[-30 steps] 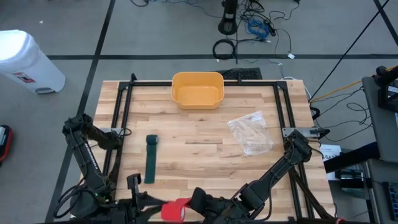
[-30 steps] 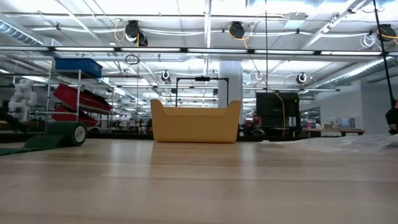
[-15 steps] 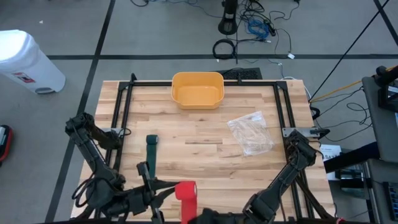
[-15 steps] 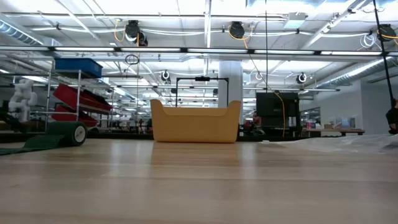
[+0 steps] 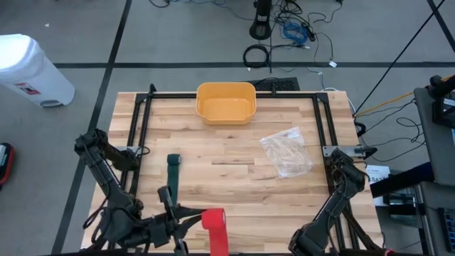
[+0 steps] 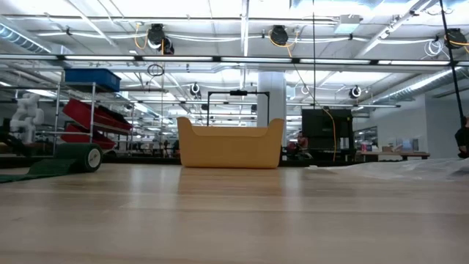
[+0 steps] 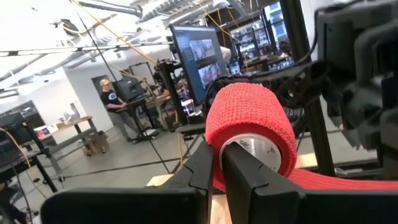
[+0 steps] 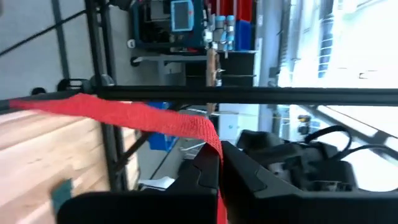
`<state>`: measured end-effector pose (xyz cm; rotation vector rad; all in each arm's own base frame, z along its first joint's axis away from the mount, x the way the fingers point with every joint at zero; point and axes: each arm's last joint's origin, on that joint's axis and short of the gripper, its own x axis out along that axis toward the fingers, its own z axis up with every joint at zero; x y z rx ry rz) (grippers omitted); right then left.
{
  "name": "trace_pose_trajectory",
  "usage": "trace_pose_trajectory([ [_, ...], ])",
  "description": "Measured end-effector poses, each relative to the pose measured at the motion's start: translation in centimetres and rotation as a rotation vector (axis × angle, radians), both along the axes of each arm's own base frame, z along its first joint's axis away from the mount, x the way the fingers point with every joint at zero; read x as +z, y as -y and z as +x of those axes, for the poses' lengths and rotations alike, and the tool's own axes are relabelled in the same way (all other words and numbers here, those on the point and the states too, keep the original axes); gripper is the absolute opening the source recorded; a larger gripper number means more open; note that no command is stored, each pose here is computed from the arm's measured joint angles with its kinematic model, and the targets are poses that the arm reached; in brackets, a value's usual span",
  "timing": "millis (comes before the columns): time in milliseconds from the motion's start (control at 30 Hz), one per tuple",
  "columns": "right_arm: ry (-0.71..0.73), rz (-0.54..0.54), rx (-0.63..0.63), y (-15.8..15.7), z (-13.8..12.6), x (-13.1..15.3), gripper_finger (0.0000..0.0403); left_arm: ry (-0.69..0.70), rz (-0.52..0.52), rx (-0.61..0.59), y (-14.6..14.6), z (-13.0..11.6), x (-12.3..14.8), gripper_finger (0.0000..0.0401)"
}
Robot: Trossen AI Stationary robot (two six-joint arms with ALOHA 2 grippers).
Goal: Roll bandage
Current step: Roll the red bandage
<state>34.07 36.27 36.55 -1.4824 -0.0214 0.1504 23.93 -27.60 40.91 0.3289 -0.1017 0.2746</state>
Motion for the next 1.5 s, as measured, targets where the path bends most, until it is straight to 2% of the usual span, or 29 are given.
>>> trace_pose_trajectory([
  [200,0.071,-0.010,0.005,-0.1,0.0,0.8,0.0000,-0.021,0.011,-0.002,0.1,0.1,-0.3,0.0029],
  [967,0.326,-0.155,0.027,-0.3,-0.8,3.6,0.0000,-0.094,0.006,0.003,-0.1,0.7,-1.7,0.0029],
  [1333,0.364,-0.167,0.015,0.3,-0.2,4.0,0.0000,-0.103,0.001,0.000,-0.3,1.1,-2.0,0.0029],
  [1500,0.373,-0.204,-0.006,0.8,0.3,4.0,0.0000,-0.120,0.011,-0.067,-0.1,1.1,-2.3,0.0029],
])
